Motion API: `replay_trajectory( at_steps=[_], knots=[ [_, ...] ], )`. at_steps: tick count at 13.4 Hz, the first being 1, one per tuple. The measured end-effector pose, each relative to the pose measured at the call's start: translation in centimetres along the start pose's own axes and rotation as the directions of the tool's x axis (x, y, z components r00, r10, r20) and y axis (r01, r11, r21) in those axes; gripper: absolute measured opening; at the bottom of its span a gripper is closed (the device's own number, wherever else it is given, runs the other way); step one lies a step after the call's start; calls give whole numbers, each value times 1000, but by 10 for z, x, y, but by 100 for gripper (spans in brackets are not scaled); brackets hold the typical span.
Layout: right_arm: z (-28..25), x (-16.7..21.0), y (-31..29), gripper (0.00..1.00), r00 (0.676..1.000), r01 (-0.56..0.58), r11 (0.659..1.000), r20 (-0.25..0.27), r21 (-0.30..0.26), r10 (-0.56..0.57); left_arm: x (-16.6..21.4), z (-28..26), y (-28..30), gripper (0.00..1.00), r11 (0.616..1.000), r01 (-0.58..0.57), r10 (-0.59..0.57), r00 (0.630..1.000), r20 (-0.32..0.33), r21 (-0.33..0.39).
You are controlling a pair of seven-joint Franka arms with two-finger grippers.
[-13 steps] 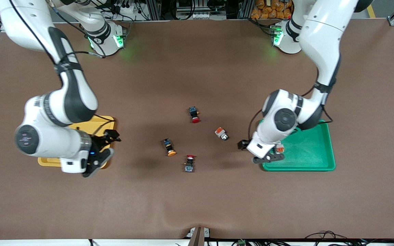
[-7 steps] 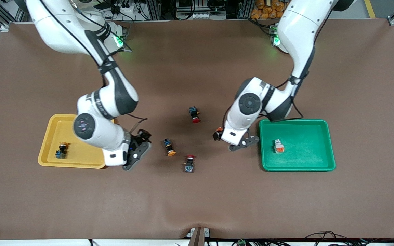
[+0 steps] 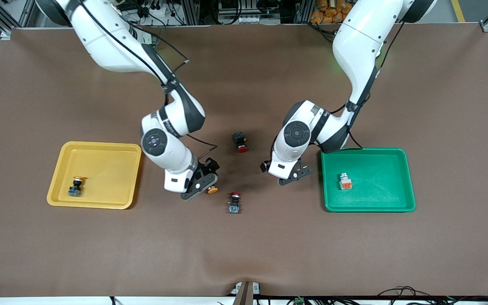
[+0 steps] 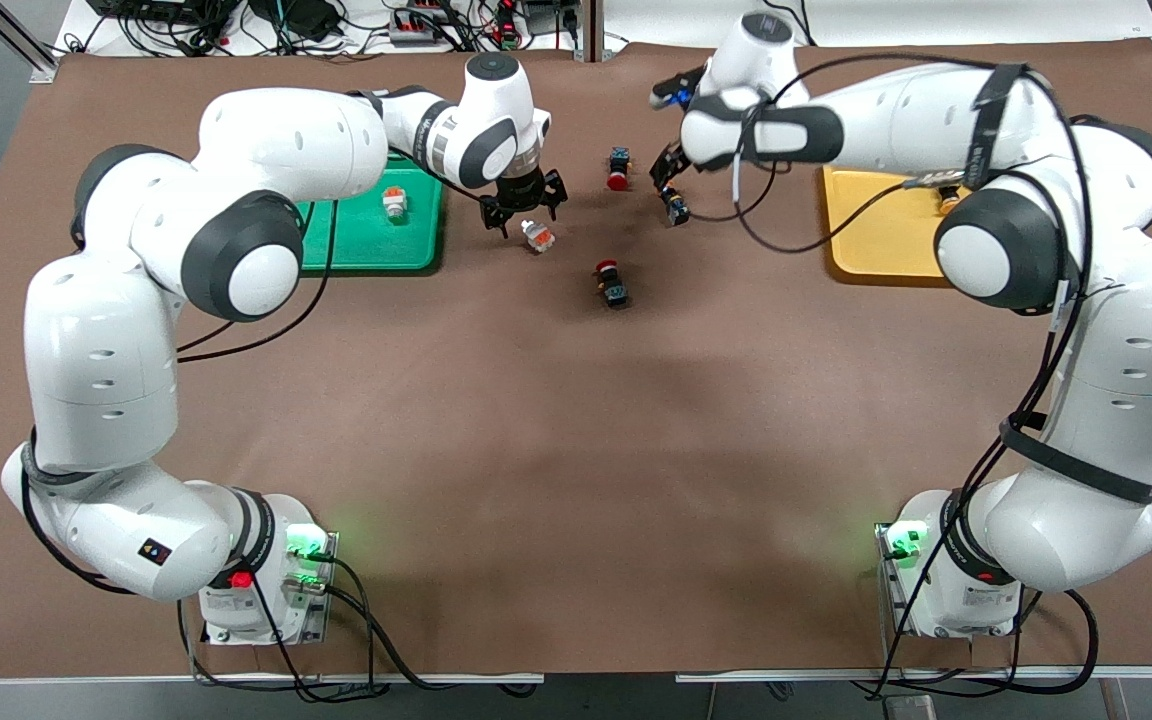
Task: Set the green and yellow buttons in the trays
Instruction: 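Grasp a second yellow button while the left gripper grasps another green button, then place the yellow button in the yellow tray while the left gripper places green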
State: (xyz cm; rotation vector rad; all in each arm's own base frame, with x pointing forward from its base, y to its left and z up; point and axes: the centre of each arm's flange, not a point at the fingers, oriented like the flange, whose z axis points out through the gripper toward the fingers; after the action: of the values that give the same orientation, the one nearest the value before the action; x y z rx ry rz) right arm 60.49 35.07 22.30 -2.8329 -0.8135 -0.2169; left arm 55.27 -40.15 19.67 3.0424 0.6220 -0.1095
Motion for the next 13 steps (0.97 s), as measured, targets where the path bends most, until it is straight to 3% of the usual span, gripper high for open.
replay_trajectory(
  at_steps=[4, 5, 9, 10, 11, 13],
  knots=[
    [42, -26, -7, 100, 999, -19, 1000, -28, -19, 18, 1, 17, 0, 96, 1000, -1, 1, 1000, 11, 13],
    [44, -29, -4, 91, 999, -22, 999, -35, -24, 21, 1, 18, 1, 95, 1000, -1, 1, 1000, 12, 12],
    [38, -28, 2, 40, 998, -28, 999, -50, -34, 27, 7, 5, 11, 47, 1000, -4, 4, 1000, -7, -18],
    [32, -26, 5, 33, 998, -33, 999, -55, -37, 31, 10, -2, 15, 35, 1000, -4, 4, 1000, -14, -29],
    [20, -22, 11, 33, 997, -44, 998, -62, -41, 41, 13, -10, 18, 29, 999, -2, 1, 1000, -16, -32],
    [-24, -17, 47, 33, 995, -92, 995, -47, -47, 90, 24, -30, 18, 29, 1000, -1, 1, 1000, -1, -6]
  ],
)
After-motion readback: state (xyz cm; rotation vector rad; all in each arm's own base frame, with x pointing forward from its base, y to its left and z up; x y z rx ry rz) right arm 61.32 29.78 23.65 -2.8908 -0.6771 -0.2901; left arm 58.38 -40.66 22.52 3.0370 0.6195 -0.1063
